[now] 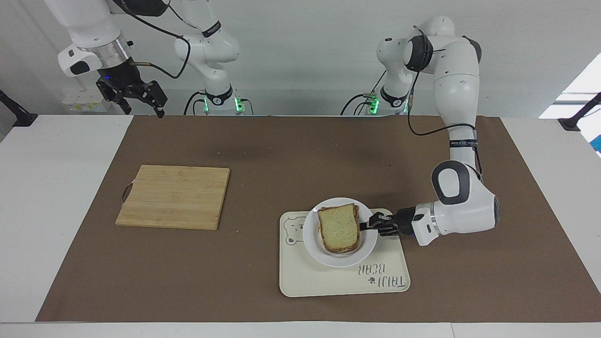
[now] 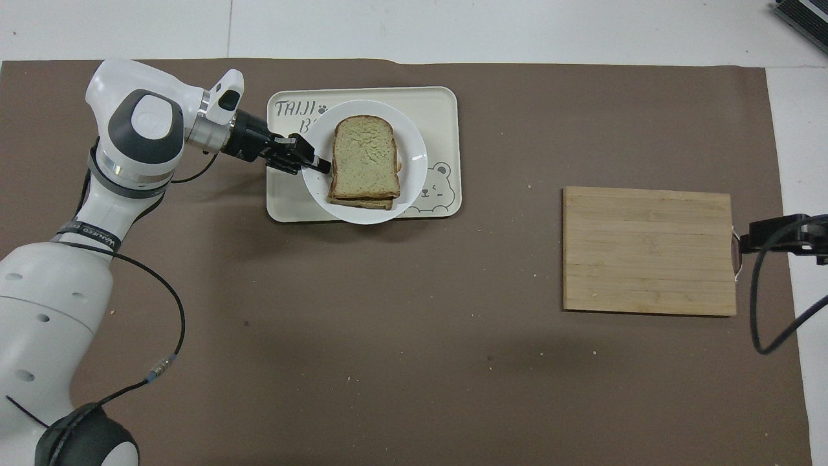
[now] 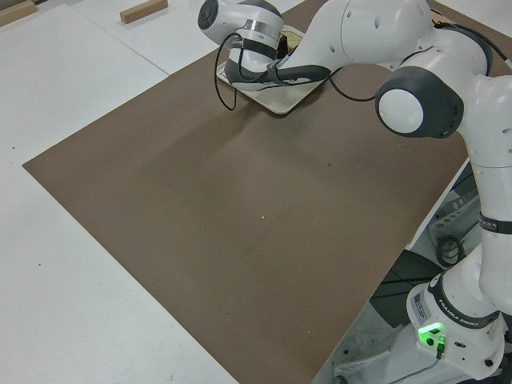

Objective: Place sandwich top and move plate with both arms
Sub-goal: 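Open the left gripper and release the plate rim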

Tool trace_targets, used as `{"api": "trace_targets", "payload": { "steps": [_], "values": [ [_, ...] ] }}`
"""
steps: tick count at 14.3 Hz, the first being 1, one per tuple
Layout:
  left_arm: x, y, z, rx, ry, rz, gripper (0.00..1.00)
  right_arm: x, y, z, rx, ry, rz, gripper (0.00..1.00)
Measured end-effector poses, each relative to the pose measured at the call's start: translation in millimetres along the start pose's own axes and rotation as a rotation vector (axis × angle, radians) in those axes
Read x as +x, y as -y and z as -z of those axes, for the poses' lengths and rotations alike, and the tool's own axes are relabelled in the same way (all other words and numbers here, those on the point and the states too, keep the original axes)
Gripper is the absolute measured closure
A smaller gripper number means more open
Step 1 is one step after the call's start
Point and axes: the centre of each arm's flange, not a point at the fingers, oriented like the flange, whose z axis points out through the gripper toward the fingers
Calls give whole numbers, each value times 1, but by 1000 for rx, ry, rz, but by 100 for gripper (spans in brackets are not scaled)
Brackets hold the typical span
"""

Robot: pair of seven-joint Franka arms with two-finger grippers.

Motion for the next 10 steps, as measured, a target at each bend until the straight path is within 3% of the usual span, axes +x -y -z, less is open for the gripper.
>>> {"api": "trace_targets", "payload": {
  "steps": [6, 10],
  "values": [
    [5, 14, -7, 69, -20, -4, 93, -1, 10, 0, 0, -1, 18, 0],
    [6, 19, 8, 132, -26, -24, 52, -1, 10, 0, 0, -1, 18, 0]
  ]
}}
